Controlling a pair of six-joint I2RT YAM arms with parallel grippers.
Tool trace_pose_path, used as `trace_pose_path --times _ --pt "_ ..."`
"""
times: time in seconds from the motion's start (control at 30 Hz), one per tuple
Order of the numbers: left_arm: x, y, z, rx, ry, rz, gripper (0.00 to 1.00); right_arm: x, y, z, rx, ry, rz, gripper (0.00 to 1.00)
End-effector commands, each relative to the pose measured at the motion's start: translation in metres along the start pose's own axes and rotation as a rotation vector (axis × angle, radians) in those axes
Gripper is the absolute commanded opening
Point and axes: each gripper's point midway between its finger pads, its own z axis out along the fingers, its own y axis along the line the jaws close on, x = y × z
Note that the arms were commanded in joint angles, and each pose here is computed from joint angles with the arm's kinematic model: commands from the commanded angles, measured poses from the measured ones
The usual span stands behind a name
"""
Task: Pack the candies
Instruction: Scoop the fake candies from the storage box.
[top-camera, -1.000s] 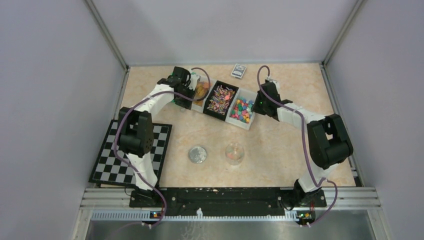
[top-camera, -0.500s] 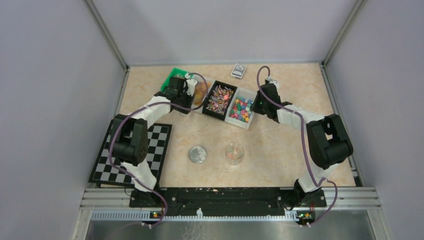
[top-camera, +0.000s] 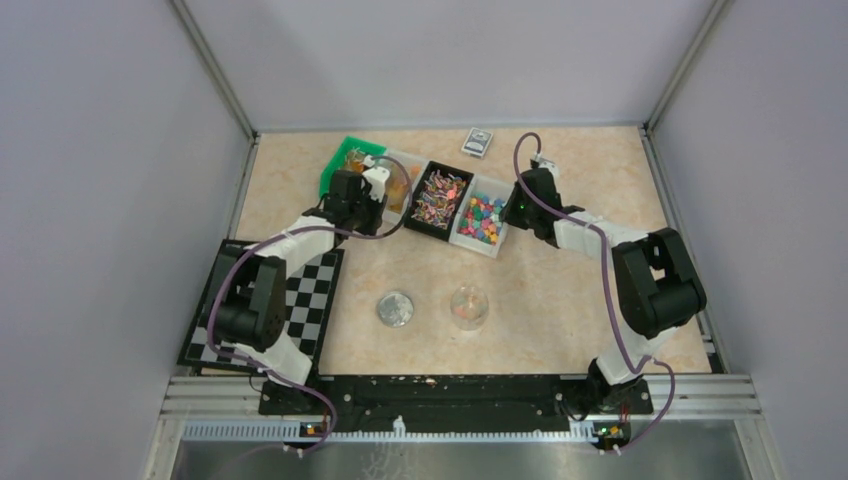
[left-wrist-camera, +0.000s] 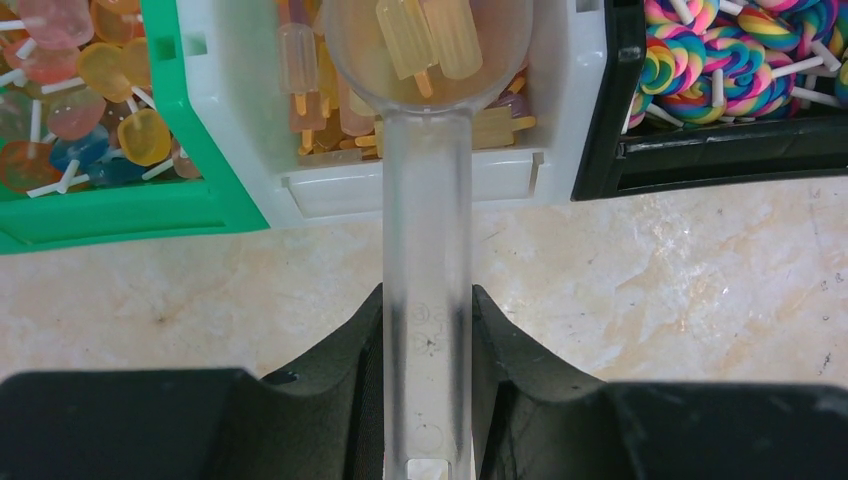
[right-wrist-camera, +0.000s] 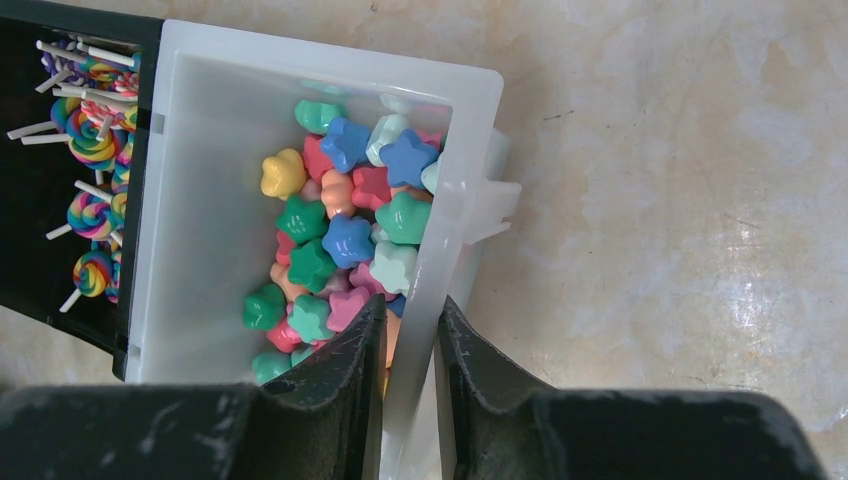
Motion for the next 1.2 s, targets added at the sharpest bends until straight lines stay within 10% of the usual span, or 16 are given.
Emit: trace_pose_path --times 0.0,0.4,0.9,1.17 --pt "-0.050 0.002 -0.015 -0.007 -0.199 0.021 0.00 0.000 0.016 0.003 -0.077 -0.012 -0.041 0.00" --pt "-0.073 0.000 -0.052 -0.017 -0.322 -0.009 0.00 -0.009 0.028 -0.005 -0.128 -0.030 -0.029 0.02" --pt "-0.083 -0.028 -0.108 0.101 -0.276 -0.075 0.00 -0.042 0.060 -0.047 -0.184 -0.021 0.049 0.78" --pt "-0.065 -0.068 -0.143 0.201 -0.146 -0.078 0.00 -0.043 0.046 -0.086 -0.157 -0.038 -0.029 0.81"
